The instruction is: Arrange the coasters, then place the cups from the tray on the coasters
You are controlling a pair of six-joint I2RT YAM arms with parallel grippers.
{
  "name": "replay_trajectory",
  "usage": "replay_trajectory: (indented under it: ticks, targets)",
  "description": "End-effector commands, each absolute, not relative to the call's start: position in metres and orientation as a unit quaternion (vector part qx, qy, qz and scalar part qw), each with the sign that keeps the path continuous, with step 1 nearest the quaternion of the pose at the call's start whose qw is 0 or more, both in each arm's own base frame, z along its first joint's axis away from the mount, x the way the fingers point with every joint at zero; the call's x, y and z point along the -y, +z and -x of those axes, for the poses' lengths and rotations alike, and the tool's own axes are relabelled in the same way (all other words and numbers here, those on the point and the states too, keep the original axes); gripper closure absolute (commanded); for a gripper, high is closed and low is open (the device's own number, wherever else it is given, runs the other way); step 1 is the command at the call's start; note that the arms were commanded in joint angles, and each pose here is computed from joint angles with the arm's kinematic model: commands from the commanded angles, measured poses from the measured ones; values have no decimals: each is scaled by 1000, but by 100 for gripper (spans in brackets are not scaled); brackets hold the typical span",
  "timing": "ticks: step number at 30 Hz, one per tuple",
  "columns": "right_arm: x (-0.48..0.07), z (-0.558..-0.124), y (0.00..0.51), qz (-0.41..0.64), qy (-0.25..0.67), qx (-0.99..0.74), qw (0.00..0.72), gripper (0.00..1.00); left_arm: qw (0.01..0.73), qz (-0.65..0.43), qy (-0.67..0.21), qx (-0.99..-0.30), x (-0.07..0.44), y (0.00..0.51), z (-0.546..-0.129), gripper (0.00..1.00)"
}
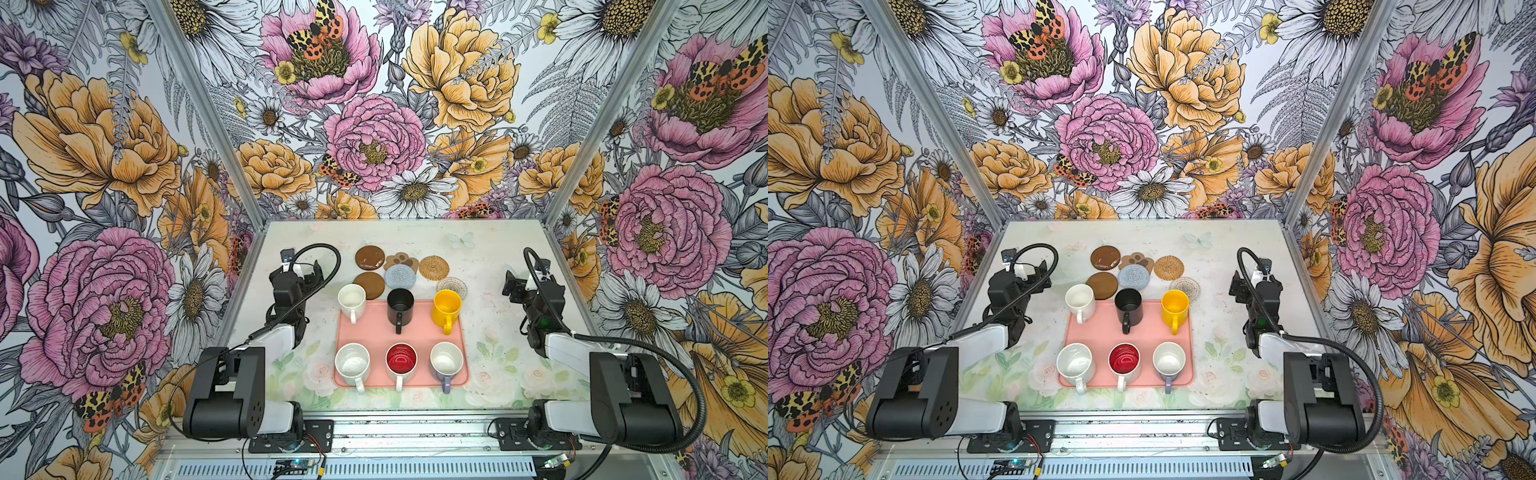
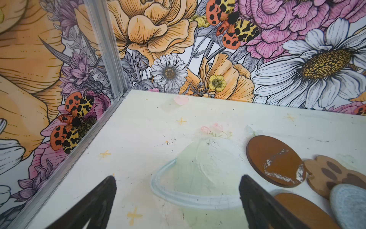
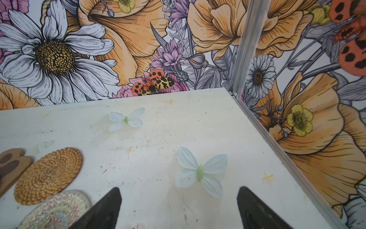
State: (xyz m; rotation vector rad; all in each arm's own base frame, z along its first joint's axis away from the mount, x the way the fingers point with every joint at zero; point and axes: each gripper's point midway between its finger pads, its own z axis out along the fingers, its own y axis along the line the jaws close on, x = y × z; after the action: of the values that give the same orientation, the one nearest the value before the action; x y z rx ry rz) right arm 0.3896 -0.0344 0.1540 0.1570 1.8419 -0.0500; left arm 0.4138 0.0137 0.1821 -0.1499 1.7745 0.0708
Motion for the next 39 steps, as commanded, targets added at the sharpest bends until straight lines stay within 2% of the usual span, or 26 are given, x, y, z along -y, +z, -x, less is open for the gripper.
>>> replay_trajectory:
  ticks: [1, 9, 14, 19, 24, 39]
  targets:
    - [21, -391, 178, -73, 14, -822, 565, 11, 600, 65, 14, -797, -3, 191, -408, 3]
    - [-52, -393, 182, -21, 123, -887, 444, 25, 585, 14, -169, -793, 81, 254, -396, 9]
    - [-101, -395, 162, 15, 179, -914, 363, 33, 542, -5, -225, -810, 122, 260, -383, 11]
    - [-127, -403, 131, 42, 160, -936, 311, 34, 518, -39, -237, -821, 145, 253, -372, 11]
    - [-146, -411, 104, 47, 171, -950, 259, 43, 526, -29, -235, -817, 143, 253, -372, 11]
    - [-145, -421, 55, 38, 133, -975, 173, 57, 562, -10, -261, -785, 144, 271, -371, 11]
